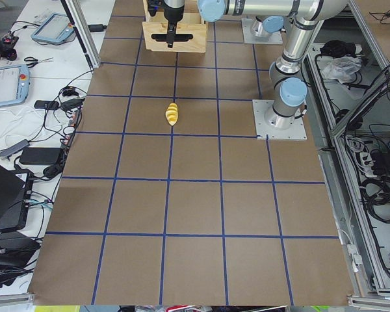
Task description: Open upper drawer
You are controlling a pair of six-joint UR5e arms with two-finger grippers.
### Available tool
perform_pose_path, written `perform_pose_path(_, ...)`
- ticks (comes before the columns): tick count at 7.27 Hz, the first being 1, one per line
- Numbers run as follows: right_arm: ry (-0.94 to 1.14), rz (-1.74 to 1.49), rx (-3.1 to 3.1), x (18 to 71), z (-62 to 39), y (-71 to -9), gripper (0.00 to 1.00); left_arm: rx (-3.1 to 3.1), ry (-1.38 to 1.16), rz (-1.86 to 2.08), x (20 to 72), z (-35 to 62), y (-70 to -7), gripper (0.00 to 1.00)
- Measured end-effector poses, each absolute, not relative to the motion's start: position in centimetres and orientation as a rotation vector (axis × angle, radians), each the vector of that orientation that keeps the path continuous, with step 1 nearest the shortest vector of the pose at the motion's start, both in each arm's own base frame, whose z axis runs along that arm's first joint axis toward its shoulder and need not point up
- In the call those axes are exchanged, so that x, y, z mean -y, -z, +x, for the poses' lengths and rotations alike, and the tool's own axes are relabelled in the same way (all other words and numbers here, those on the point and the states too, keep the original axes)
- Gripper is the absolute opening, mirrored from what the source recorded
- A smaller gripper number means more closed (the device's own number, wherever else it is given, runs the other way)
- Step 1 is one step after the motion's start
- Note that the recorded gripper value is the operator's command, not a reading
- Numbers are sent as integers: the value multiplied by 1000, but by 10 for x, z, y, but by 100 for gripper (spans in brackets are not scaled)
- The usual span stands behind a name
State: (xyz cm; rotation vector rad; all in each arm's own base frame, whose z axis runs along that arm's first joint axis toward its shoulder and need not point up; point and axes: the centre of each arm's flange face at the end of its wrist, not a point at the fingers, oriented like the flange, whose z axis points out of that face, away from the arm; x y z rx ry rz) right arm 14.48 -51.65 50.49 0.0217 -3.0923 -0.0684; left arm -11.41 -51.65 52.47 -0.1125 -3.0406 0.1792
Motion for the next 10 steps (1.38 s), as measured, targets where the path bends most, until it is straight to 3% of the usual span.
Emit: perform_pose_path(10, 69, 20, 3092, 516, 145, -505, 100, 3120, -141, -106, 497, -111, -541, 100)
